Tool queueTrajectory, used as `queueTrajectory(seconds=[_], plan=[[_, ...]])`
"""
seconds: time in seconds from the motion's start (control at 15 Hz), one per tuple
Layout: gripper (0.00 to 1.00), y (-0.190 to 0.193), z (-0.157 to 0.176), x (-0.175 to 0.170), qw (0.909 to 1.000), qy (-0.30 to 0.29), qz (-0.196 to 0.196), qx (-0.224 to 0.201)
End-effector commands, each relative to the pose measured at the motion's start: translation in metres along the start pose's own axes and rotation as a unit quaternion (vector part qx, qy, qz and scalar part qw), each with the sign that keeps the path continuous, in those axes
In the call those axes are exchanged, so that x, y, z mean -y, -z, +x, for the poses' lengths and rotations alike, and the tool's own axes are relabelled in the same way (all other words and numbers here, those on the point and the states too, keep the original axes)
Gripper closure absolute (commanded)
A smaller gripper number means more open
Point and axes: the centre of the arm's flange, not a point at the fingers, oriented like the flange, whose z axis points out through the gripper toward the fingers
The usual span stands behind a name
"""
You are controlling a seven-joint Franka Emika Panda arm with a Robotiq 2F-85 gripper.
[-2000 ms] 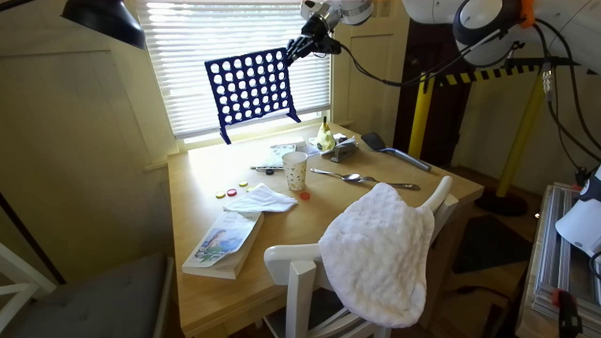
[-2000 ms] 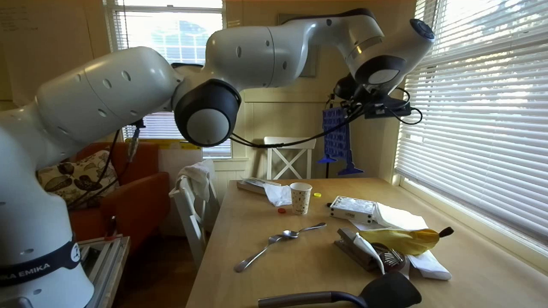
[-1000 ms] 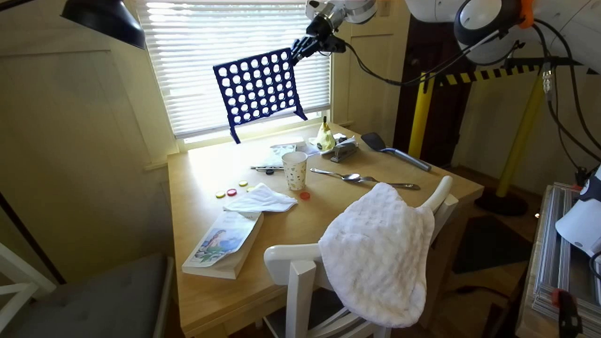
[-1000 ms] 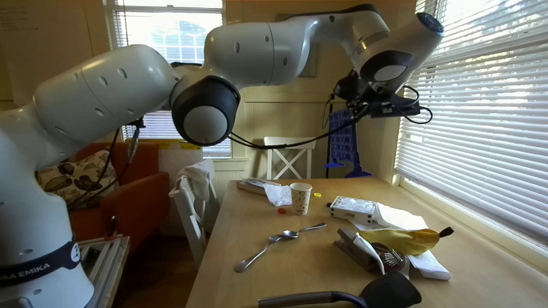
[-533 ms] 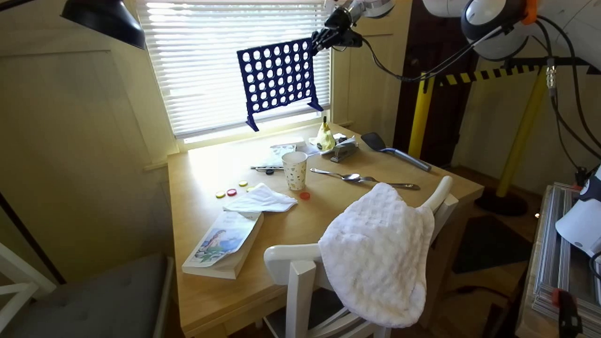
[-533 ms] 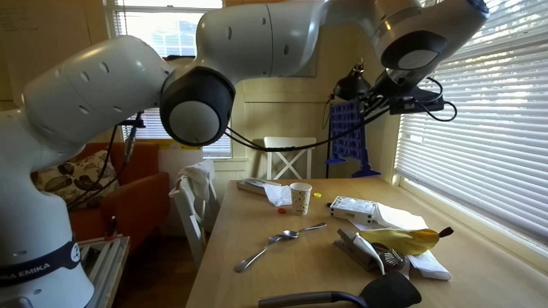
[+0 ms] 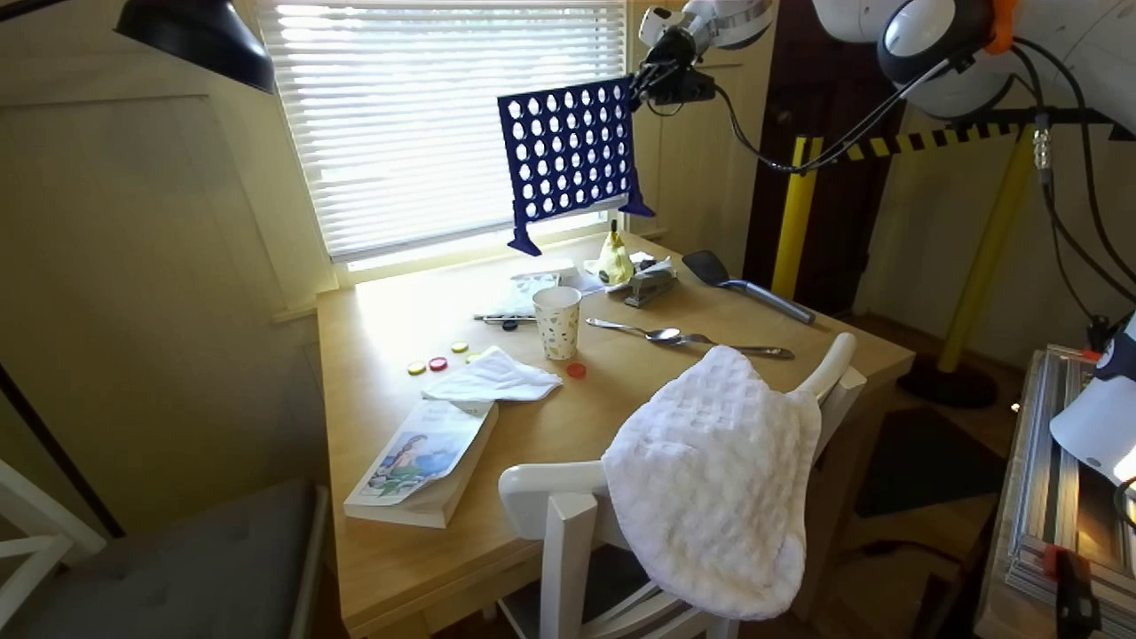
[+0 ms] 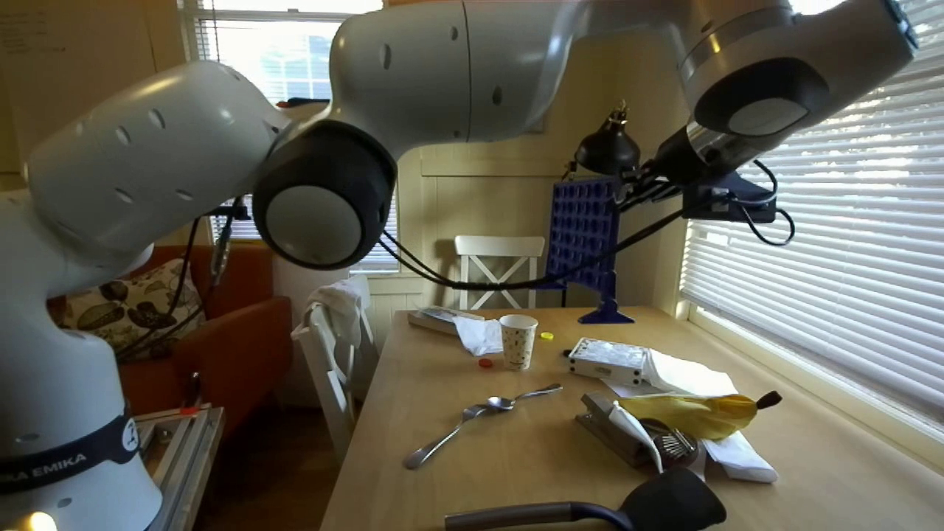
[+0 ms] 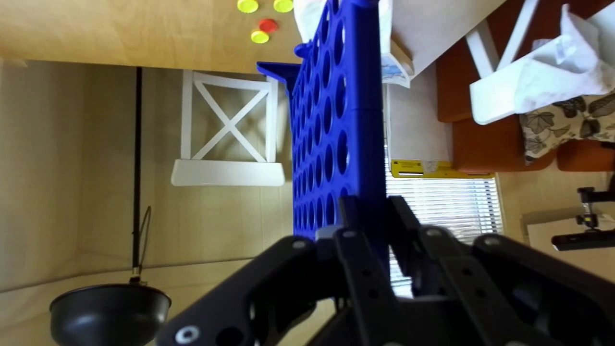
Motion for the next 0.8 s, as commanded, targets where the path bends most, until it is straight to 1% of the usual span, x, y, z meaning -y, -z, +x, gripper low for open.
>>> queueTrajectory(seconds=[0.0, 0.27, 0.4, 0.47, 0.67, 0.73], plan=[[0.95, -0.029, -0.024, 0.071, 0.9978, -0.036, 0.055, 0.001], [0.95, -0.034, -0.043, 0.088, 0.9907, -0.064, 0.116, 0.033], [0.95, -0.037, -0.053, 0.095, 0.9865, -0.065, 0.145, 0.042], [0.95, -0.038, -0.057, 0.099, 0.9853, -0.066, 0.153, 0.041], [0.95, -0.040, -0.067, 0.107, 0.9823, -0.043, 0.176, 0.047], [0.95, -0.040, -0.071, 0.109, 0.9810, -0.018, 0.185, 0.054]])
